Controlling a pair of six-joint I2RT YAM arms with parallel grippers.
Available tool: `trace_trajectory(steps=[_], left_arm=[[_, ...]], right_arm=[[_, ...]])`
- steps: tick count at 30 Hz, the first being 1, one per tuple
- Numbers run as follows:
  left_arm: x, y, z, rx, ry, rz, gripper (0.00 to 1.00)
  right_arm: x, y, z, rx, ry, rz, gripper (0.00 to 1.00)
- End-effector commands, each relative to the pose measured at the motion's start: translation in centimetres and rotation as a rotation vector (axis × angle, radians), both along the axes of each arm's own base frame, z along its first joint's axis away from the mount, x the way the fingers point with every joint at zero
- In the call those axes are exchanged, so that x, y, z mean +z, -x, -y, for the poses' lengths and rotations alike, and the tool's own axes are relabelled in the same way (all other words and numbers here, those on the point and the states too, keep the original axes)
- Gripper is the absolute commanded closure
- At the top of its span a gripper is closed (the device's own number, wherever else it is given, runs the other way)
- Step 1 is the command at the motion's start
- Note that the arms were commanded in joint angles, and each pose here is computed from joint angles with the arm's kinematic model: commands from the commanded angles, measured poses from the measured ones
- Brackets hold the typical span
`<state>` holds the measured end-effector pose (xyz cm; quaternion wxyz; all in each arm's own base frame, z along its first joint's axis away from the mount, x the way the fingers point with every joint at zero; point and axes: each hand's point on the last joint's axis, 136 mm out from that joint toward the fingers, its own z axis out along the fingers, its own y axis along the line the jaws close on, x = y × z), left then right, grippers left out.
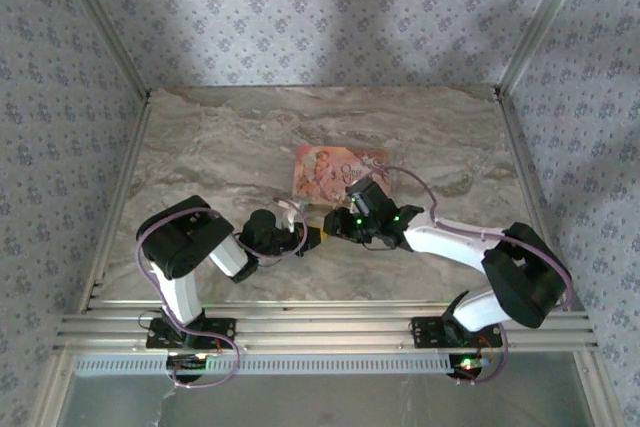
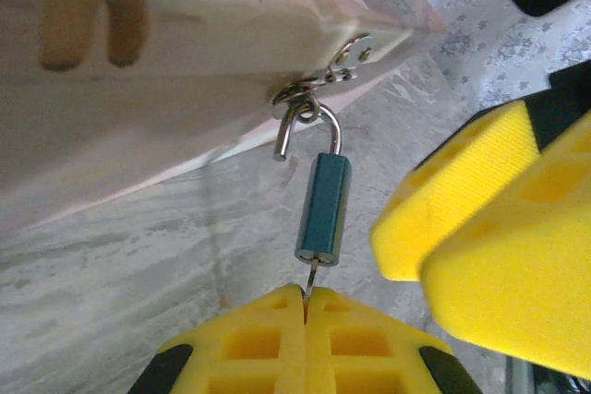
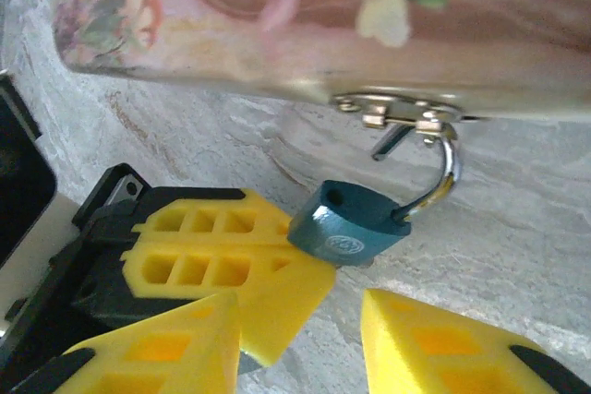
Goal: Unlock the padlock with the key
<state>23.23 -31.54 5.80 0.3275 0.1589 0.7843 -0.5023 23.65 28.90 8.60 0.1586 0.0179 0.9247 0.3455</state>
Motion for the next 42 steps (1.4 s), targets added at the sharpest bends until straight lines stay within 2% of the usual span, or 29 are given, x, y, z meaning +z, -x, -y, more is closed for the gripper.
trace_trajectory(steps=[1, 10, 18, 25, 37, 42], left_arm=[[1.0, -0.7, -0.1, 0.038, 0.015, 0.086, 1.00], [0.6, -0.5, 0.2, 0.034, 0.016, 0.073, 1.00], [0.7, -0.3, 0.4, 0.034, 0.015, 0.071, 1.00], [0.6, -0.2, 0.5, 0.037, 0.005, 0.073, 1.00], [0.5, 0.9, 1.0, 0.010, -0.126, 0.161, 1.00], [0.6, 1.1, 1.1, 0.002, -0.172, 0.194, 1.00]], right_arm=[[1.2, -0.4, 0.5, -0.054, 0.009, 0.048, 0.56], [0.6, -1.0, 1.9, -0.202, 0.028, 0.070, 0.50], [-0.4, -1.2, 1.8, -0.239, 0.026, 0.052, 0.41], [-1.1, -1.6, 1.3, -0.242, 0.031, 0.038, 0.40], [-2.6, -2.0, 0.9, -0.272, 0.033, -0.033, 0.42], [-1.6, -2.5, 0.6, -0.287, 0.000, -0.024, 0.41]])
